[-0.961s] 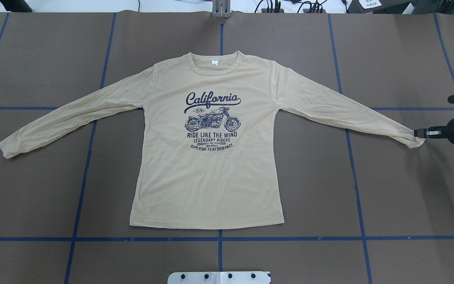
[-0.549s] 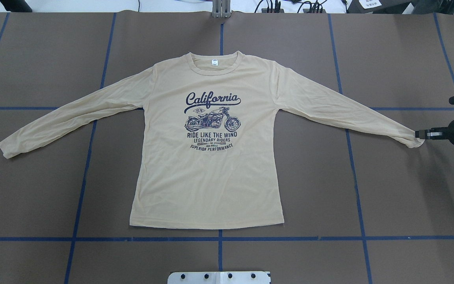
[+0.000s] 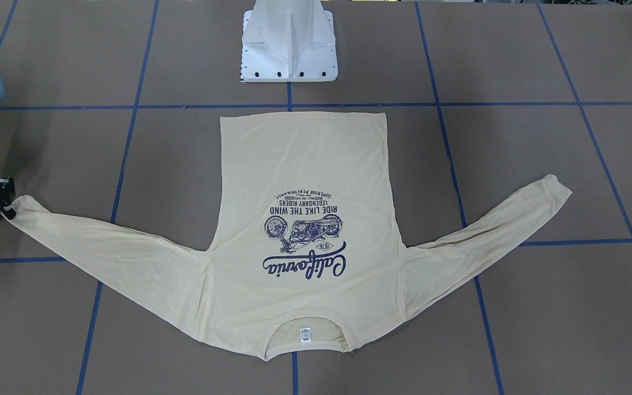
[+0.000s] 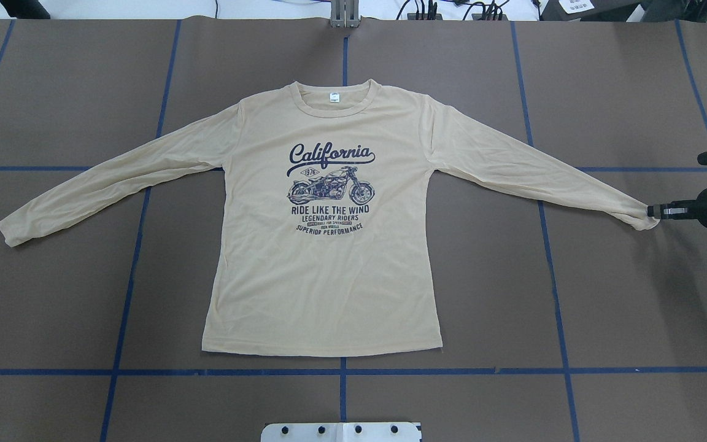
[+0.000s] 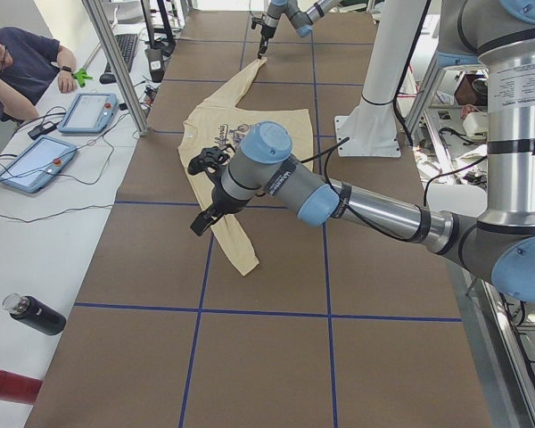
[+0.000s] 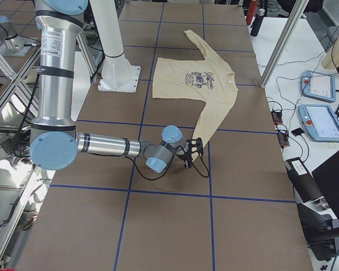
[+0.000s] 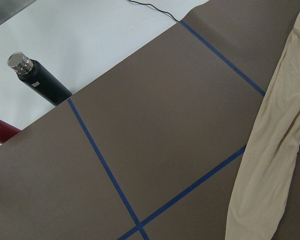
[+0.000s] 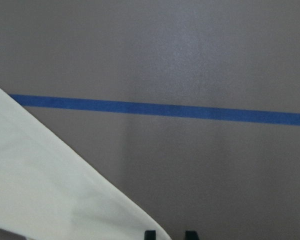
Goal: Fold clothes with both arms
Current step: 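Grasp the sleeve cuff nearest the right gripper, then lift the sleeve with the right gripper and fold it across the shirt body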
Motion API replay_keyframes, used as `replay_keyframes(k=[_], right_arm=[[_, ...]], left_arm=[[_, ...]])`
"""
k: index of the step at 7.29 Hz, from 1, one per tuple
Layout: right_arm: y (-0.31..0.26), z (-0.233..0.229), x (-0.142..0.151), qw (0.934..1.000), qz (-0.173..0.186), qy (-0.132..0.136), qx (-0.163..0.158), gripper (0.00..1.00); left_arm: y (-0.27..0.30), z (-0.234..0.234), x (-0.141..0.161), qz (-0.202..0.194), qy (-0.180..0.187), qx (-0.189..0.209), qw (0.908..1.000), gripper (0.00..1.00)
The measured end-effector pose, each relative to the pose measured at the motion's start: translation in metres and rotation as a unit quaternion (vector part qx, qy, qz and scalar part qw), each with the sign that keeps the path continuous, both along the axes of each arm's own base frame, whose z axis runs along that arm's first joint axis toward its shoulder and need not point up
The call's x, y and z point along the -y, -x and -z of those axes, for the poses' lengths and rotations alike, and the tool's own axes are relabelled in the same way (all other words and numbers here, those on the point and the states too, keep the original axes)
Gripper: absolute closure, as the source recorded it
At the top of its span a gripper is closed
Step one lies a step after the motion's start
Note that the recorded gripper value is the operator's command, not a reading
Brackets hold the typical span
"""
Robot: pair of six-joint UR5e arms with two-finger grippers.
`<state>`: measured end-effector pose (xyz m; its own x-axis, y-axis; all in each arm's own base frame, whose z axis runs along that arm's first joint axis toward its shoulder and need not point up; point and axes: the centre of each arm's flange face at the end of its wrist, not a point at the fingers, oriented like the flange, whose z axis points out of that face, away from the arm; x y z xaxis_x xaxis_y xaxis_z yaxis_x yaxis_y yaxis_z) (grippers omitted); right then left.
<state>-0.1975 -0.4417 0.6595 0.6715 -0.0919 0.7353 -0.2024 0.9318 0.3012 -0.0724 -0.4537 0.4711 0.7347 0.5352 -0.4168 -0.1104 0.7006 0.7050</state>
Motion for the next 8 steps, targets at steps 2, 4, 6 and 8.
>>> replay_keyframes(k=[2, 4, 6, 8], right_arm=[[0.000, 0.008, 0.001, 1.0000, -0.001, -0.006, 0.004, 1.00], [-0.001, 0.045, 0.003, 0.9996, 0.000, -0.021, 0.019, 1.00], [-0.003, 0.132, 0.027, 0.9995, -0.012, -0.018, 0.022, 1.00], [0.015, 0.261, 0.069, 0.9991, -0.037, 0.005, 0.022, 1.00]], left_arm=[[0.000, 0.000, 0.000, 0.000, 0.000, 0.000, 1.0000, 0.00], [0.000, 0.000, 0.000, 0.000, 0.000, 0.000, 1.0000, 0.00], [0.001, 0.001, 0.000, 0.001, -0.001, 0.000, 1.0000, 0.00], [0.001, 0.000, 0.000, 0.001, 0.000, 0.000, 1.0000, 0.00]])
